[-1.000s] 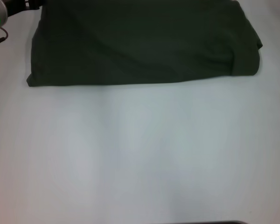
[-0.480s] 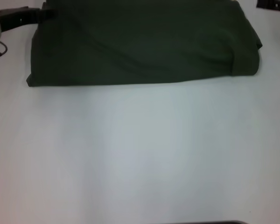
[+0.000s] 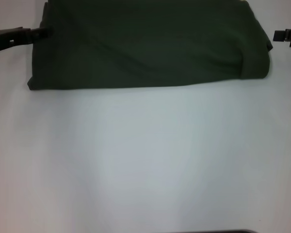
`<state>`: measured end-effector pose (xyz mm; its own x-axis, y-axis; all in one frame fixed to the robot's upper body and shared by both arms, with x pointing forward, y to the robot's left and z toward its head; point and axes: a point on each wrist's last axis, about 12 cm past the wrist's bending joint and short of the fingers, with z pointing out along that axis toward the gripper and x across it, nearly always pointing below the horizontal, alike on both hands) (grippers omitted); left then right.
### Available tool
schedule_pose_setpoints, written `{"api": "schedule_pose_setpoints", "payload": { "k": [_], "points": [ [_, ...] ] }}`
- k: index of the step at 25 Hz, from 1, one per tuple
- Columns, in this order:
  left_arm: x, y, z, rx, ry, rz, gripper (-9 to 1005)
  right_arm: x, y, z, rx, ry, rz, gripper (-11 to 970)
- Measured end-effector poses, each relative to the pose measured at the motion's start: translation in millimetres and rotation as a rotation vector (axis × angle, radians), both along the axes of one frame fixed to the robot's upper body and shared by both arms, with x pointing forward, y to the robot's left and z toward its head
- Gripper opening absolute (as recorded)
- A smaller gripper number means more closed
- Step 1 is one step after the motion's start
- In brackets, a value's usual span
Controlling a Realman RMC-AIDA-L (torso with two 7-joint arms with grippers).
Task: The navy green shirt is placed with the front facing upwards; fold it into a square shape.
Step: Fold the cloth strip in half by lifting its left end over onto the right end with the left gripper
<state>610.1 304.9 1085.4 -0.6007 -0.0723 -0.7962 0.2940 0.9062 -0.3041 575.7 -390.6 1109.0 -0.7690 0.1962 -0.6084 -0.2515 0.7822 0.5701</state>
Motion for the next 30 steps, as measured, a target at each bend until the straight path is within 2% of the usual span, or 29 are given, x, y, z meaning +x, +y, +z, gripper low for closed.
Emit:
{"api": "schedule_pose_setpoints", "payload": {
  "k": [11, 30],
  "points": [
    [-4.4, 5, -1.9, 0.013, 0.002, 0.000, 937, -13.8, 10, -20.0, 0.053, 0.106, -0.021, 914],
    [-5.3, 6, -3.6, 0.020, 0.005, 0.004, 938, -4.4, 28, -34.8, -0.015, 0.087, -0.046, 915]
  ]
}}
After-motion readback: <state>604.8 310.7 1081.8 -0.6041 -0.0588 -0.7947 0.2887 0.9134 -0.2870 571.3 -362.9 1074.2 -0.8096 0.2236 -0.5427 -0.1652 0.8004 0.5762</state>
